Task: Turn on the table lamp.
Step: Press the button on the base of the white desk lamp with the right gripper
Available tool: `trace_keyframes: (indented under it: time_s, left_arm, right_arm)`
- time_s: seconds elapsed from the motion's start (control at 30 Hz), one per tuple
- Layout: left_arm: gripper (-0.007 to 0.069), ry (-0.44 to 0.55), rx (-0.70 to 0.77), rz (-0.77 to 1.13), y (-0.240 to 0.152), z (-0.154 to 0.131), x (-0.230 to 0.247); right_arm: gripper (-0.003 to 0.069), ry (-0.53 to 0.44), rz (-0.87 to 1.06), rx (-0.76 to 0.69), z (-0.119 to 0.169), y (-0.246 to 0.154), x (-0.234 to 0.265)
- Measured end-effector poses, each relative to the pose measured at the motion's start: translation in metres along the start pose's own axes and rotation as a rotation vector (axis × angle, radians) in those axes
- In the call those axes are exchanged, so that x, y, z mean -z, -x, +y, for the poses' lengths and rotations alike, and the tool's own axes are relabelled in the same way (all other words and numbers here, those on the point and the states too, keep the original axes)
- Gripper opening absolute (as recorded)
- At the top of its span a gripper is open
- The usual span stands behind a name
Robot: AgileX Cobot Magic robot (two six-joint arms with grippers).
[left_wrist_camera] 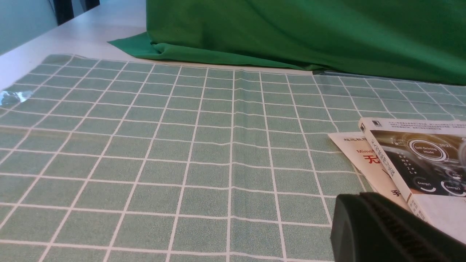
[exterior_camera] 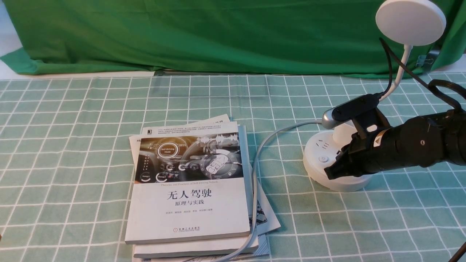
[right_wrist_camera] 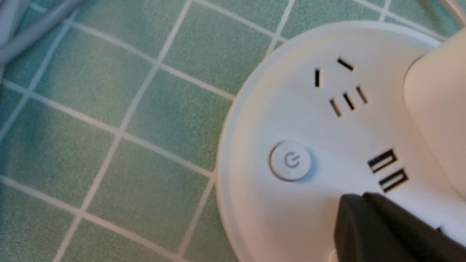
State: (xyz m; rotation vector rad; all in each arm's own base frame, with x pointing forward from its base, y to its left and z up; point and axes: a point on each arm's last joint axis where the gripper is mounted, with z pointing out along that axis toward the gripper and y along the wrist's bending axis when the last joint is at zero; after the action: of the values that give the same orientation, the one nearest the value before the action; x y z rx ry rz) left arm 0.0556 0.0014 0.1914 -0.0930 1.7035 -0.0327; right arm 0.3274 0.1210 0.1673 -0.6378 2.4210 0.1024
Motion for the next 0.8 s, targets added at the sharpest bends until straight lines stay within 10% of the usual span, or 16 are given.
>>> trace_keyframes:
  time_s: [0.8]
  left_arm:
    - [0.0021,0.0,0.0,0.0,0.0,0.0,0.0]
  right_arm:
    - [0.0034,0.02,0.066,-0.003,0.001,-0.002,0.011]
